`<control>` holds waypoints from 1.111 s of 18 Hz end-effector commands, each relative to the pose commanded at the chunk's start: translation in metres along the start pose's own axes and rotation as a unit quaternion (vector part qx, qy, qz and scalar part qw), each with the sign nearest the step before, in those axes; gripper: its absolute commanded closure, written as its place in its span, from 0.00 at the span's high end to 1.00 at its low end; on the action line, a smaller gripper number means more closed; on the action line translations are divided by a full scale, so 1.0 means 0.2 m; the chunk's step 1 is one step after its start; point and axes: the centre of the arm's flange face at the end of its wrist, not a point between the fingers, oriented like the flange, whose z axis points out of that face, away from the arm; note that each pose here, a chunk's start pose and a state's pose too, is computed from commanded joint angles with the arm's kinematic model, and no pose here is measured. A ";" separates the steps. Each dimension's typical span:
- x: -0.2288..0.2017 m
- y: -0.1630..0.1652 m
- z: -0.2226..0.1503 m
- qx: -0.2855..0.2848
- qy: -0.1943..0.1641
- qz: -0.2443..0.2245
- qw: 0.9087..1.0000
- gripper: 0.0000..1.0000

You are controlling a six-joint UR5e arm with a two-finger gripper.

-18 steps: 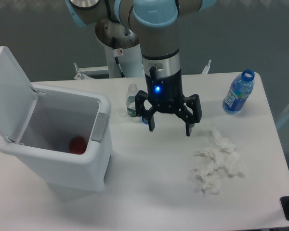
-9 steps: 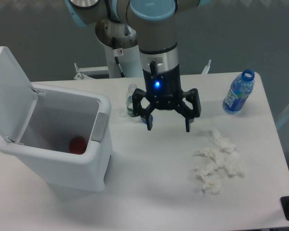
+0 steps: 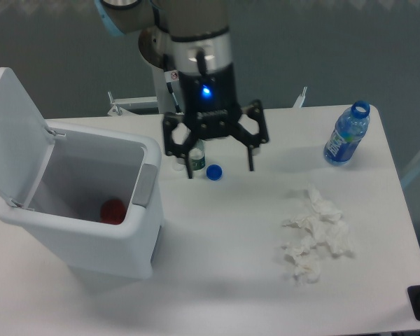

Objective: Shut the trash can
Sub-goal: 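Move the gripper up and over toward the raised trash can lid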

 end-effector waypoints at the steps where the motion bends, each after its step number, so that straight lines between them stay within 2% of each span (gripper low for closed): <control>1: 0.05 0.00 -0.01 0.001 0.005 -0.003 1.000 1.00; 6: 0.25 0.00 -0.14 0.019 0.027 -0.005 0.999 1.00; 8: 0.32 0.01 -0.19 0.028 0.046 0.000 0.999 1.00; 12: 0.37 0.01 -0.33 0.048 0.084 -0.010 0.995 1.00; 20: 0.46 0.05 -0.54 0.076 0.120 -0.005 0.990 1.00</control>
